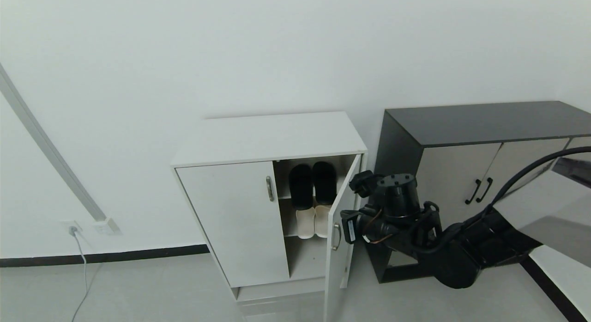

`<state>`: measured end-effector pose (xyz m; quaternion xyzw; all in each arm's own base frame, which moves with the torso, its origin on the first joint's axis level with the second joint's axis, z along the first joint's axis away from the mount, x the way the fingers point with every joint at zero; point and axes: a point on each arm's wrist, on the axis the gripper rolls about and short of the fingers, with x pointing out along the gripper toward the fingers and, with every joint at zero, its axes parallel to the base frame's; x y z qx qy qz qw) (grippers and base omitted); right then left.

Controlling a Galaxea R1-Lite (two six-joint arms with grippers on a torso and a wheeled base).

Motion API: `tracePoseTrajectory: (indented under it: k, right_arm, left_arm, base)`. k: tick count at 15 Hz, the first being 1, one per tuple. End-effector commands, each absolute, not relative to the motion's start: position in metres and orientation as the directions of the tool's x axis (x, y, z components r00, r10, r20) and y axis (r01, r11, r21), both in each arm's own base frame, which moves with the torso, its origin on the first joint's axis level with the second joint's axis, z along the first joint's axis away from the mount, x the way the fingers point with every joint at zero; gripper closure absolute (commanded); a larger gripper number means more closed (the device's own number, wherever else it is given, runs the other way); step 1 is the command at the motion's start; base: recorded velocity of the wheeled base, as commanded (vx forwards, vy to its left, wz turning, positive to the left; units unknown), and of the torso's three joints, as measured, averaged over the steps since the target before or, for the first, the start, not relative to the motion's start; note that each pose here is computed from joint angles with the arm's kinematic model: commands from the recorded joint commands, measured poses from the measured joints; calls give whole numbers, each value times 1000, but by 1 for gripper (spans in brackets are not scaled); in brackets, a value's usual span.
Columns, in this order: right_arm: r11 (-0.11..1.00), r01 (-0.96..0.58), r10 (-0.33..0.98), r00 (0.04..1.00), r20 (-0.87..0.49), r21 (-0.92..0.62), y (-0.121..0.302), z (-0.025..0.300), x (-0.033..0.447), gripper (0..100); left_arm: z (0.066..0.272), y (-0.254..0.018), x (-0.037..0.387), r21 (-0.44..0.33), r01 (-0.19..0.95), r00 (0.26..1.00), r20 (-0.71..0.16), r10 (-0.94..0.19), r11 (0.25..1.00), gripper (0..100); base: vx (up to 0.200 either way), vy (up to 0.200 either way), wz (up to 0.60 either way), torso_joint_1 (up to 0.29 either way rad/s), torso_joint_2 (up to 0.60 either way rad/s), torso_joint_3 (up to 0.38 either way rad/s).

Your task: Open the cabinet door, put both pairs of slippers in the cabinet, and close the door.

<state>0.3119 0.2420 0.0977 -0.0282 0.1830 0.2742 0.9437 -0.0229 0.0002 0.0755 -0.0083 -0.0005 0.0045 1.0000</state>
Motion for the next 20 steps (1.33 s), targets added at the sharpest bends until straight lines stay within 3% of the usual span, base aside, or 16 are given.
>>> tracePoseTrajectory:
  k: [1, 7, 11, 15, 20]
  right_arm:
    - [848, -527, 503, 777, -377, 45, 250, 83, 323, 100]
    - [837, -545, 539, 801, -260, 54, 281, 95, 352, 100]
    - [825, -564, 548, 810, -209, -22, 276, 119, 345, 100]
    - [813, -582, 566, 799, -203, -26, 281, 117, 336, 100]
    - [804, -593, 574, 792, -211, -41, 281, 109, 328, 100]
  left_arm:
    - [75, 0, -23, -17, -9, 1000, 0, 9, 1000, 100]
    - [75, 0, -23, -17, -9, 1000, 0, 9, 1000, 100]
    - [75, 0, -23, -17, -9, 1000, 0, 9, 1000, 100]
    - [75, 0, -23, -17, -9, 1000, 0, 9, 1000, 100]
    - [75, 0, -23, -17, -9, 1000, 0, 9, 1000, 100]
  base:
    - [0, 0, 0, 0, 0, 0]
    - [0, 0, 0, 0, 0, 0]
    - [0, 0, 0, 0, 0, 0]
    - [0, 0, 0, 0, 0, 0]
    - [0, 0, 600, 4, 1, 0]
